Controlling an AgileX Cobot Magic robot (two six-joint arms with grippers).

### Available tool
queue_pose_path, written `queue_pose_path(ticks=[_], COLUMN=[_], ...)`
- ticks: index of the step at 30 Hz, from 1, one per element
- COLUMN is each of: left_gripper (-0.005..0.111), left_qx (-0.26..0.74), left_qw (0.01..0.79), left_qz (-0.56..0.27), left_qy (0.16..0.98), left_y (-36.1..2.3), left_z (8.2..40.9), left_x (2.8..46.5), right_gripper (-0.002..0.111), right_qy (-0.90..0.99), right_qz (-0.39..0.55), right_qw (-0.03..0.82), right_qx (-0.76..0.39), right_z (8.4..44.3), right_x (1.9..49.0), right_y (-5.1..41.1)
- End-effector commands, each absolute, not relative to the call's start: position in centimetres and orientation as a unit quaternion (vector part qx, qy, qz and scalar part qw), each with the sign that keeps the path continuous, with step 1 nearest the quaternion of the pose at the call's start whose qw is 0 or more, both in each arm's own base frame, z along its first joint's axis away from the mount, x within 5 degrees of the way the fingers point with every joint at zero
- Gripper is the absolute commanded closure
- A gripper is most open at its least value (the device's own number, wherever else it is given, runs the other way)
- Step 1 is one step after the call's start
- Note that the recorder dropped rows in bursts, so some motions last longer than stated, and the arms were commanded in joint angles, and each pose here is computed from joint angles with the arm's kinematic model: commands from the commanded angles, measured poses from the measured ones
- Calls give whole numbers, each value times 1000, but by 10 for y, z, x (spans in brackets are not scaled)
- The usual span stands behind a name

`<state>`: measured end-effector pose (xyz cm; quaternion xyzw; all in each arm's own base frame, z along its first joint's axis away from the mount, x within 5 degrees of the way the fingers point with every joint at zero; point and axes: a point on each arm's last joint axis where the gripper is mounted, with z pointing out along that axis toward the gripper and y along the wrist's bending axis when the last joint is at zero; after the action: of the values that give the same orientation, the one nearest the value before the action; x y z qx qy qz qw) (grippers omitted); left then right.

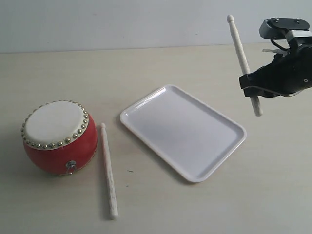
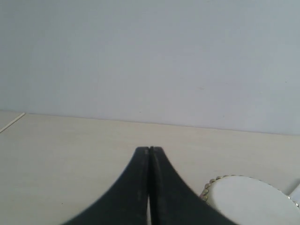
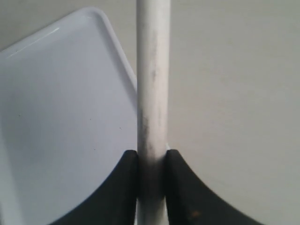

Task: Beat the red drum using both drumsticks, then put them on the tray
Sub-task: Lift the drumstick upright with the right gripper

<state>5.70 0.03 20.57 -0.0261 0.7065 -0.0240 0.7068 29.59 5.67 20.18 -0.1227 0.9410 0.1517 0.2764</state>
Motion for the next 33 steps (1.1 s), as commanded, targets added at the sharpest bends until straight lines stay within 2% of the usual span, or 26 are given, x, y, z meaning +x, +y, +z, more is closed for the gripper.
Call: queue_pose_path(ticks=[1,7,13,15,20,24,26,29,30,33], left_gripper=[107,107,107,107,107,107,107,107,107,107], left_qx=[-30,-40,-219,-247,-245,-217,-191,-262,-254,-204], left_qw=[709,717,700,693,705,757,783,762,764,710], left_qz=[-27,-39,-239,-274,-285,-296,-275,-349,-342,-223], left_qy=[704,695,637,620,601,540,525,479,485,637], left_y=[0,0,0,0,0,1,1,6,5,1], left_z=[206,208,214,215,219,235,240,242,244,284], left_x=[56,56,56,56,55,52,50,49,49,61], right_gripper=[108,108,108,108,108,108,108,108,108,108], right_qy=[936,938,934,930,909,894,885,874,874,874], right_qz=[154,169,178,179,186,179,167,165,164,164], right_qw=[284,264,265,278,338,387,415,437,438,439], right_qx=[-138,-150,-158,-159,-154,-139,-128,-131,-131,-132], right_z=[204,203,211,220,241,246,251,261,261,262], right_x=[294,289,284,281,262,239,226,217,217,216], right_y=[64,70,71,70,69,63,59,57,57,57])
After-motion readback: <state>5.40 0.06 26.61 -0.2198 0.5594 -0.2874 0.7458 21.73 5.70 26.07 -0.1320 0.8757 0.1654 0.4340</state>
